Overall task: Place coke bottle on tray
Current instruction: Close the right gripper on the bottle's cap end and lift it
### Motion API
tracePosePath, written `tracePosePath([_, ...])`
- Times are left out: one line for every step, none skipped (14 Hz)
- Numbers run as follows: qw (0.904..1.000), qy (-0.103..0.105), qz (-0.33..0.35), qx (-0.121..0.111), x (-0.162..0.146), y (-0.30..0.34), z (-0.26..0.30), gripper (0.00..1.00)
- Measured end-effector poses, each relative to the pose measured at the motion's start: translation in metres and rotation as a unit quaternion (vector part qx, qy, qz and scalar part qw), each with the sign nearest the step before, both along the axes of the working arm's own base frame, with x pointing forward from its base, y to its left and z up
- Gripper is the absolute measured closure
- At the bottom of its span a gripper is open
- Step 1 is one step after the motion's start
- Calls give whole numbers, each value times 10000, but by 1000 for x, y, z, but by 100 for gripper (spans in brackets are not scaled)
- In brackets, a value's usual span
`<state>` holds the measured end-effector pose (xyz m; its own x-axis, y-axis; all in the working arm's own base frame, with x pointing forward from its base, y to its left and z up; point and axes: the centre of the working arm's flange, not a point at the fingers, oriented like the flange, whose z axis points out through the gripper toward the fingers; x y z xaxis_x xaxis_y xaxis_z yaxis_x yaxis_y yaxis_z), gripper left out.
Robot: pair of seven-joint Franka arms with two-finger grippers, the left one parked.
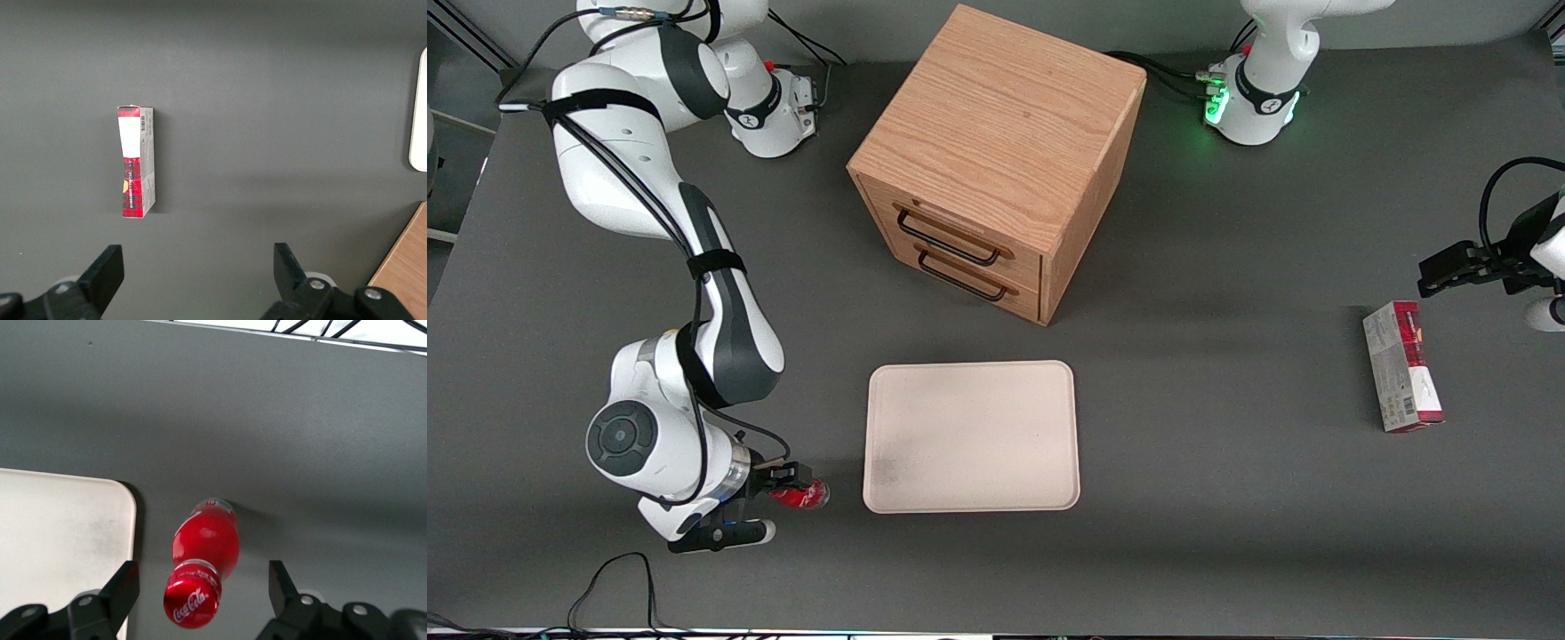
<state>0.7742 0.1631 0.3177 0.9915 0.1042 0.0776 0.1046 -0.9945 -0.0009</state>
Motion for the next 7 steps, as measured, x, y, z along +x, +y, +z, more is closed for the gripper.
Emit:
tracePosePath([10000,10,0,-1,0,0,-2,25])
tracePosePath([10000,16,0,-1,0,0,-3,34])
tracePosePath([10000,17,2,1,0,0,-3,34])
tracePosePath([10000,18,4,4,0,1,-3,43])
tracePosePath([10000,18,7,8,0,1,-3,53])
tracePosePath([10000,13,12,8,0,2,-2,67])
tracePosePath([10000,10,11,7,0,2,-1,68])
